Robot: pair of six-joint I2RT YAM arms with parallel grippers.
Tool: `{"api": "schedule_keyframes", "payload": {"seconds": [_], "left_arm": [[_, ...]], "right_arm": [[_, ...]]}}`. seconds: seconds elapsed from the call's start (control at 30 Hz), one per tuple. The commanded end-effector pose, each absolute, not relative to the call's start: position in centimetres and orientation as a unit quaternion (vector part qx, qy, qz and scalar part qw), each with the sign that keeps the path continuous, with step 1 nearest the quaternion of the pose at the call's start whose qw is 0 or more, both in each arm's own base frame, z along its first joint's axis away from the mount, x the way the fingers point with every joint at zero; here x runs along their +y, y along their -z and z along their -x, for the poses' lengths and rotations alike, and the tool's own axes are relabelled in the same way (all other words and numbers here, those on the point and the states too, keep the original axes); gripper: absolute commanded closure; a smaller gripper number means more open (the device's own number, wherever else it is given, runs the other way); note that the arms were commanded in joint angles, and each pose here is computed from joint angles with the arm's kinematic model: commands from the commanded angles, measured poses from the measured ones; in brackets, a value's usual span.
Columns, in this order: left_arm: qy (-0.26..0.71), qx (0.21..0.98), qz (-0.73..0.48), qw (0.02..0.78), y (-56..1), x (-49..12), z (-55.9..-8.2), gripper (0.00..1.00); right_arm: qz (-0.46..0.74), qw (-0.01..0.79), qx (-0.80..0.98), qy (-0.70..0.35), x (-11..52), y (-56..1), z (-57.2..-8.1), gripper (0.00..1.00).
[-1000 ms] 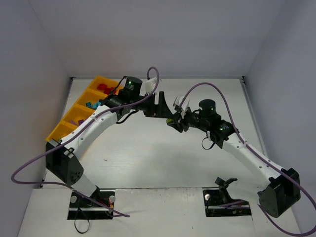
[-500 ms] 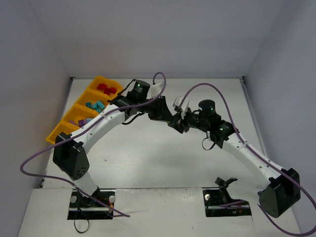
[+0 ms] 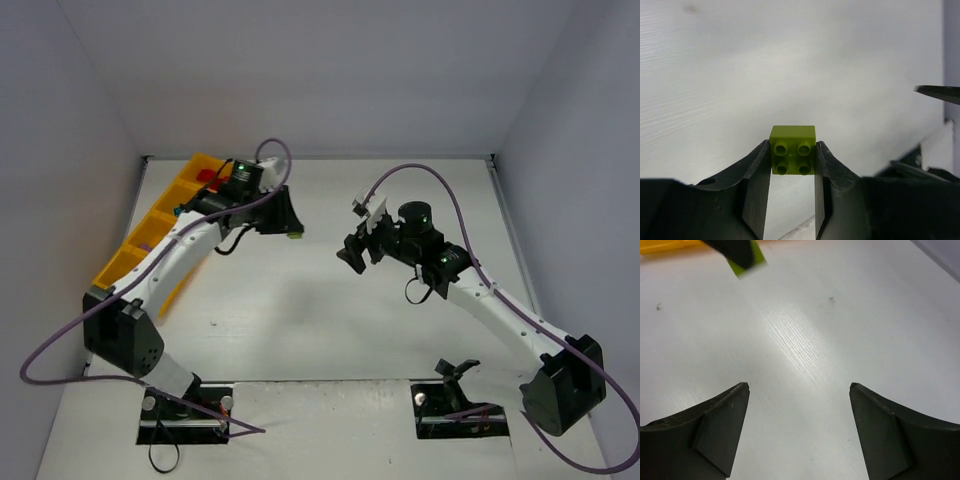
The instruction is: Sort the legos into containers by color
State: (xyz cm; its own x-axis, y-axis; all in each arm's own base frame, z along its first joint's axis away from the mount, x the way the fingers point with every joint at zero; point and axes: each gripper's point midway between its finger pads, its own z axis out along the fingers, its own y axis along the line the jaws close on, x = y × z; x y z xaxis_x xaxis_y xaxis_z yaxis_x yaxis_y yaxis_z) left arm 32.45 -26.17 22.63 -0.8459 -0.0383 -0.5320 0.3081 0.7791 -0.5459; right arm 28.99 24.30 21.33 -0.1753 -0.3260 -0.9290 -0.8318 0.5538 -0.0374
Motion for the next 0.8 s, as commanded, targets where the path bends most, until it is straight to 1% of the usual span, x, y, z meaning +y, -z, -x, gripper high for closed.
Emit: {"api": "schedule_keyframes", "payload": {"seconds": [0.0, 0.07, 0.1, 0.17, 0.2, 0.3, 0.37, 0.4, 0.47, 0.5, 0.53, 0.77], "left_arm": [[0.202, 0.911, 0.01, 0.36, -25.0, -16.6, -33.8, 1.0], [0.137, 0.916, 0.069, 0.37, -24.0, -11.5, -34.1, 1.0], [0.092, 0.914, 0.099, 0.382, -24.1, -8.7, -33.6, 1.0], [0.027, 0.913, 0.156, 0.377, -22.9, -3.5, -32.8, 1.0], [-0.004, 0.905, 0.181, 0.386, -23.1, -1.3, -32.4, 1.0], [-0.063, 0.888, 0.26, 0.375, -21.7, 4.9, -30.9, 1.0], [-0.086, 0.877, 0.295, 0.369, -20.9, 7.5, -30.4, 1.0], [-0.101, 0.87, 0.33, 0.353, -19.7, 9.8, -29.5, 1.0], [-0.109, 0.857, 0.356, 0.356, -18.9, 11.5, -29.7, 1.0], [-0.118, 0.855, 0.37, 0.343, -17.7, 12.4, -29.5, 1.0], [-0.118, 0.847, 0.381, 0.351, -17.6, 12.9, -30.1, 1.0], [-0.153, 0.828, 0.441, 0.312, -14.1, 15.9, -30.5, 0.97]], "right_arm": [[0.333, 0.536, 0.741, -0.232, 24.0, -22.8, -31.4, 0.22], [0.317, 0.537, 0.748, -0.227, 23.7, -22.8, -31.7, 0.21], [0.31, 0.539, 0.751, -0.221, 23.4, -22.7, -31.9, 0.21], [0.298, 0.539, 0.757, -0.217, 23.2, -22.6, -32.2, 0.21], [0.297, 0.536, 0.76, -0.216, 23.2, -22.3, -32.2, 0.21], [0.301, 0.526, 0.762, -0.23, 23.7, -21.7, -31.8, 0.21], [0.298, 0.523, 0.763, -0.236, 23.8, -21.6, -31.7, 0.21], [0.295, 0.521, 0.765, -0.239, 23.9, -21.5, -31.7, 0.21], [0.293, 0.515, 0.769, -0.24, 23.8, -21.0, -31.7, 0.21], [0.292, 0.514, 0.77, -0.241, 23.9, -20.9, -31.7, 0.21], [0.292, 0.511, 0.771, -0.242, 23.9, -20.8, -31.6, 0.21], [0.29, 0.511, 0.772, -0.24, 23.7, -20.8, -31.4, 0.2]]}}
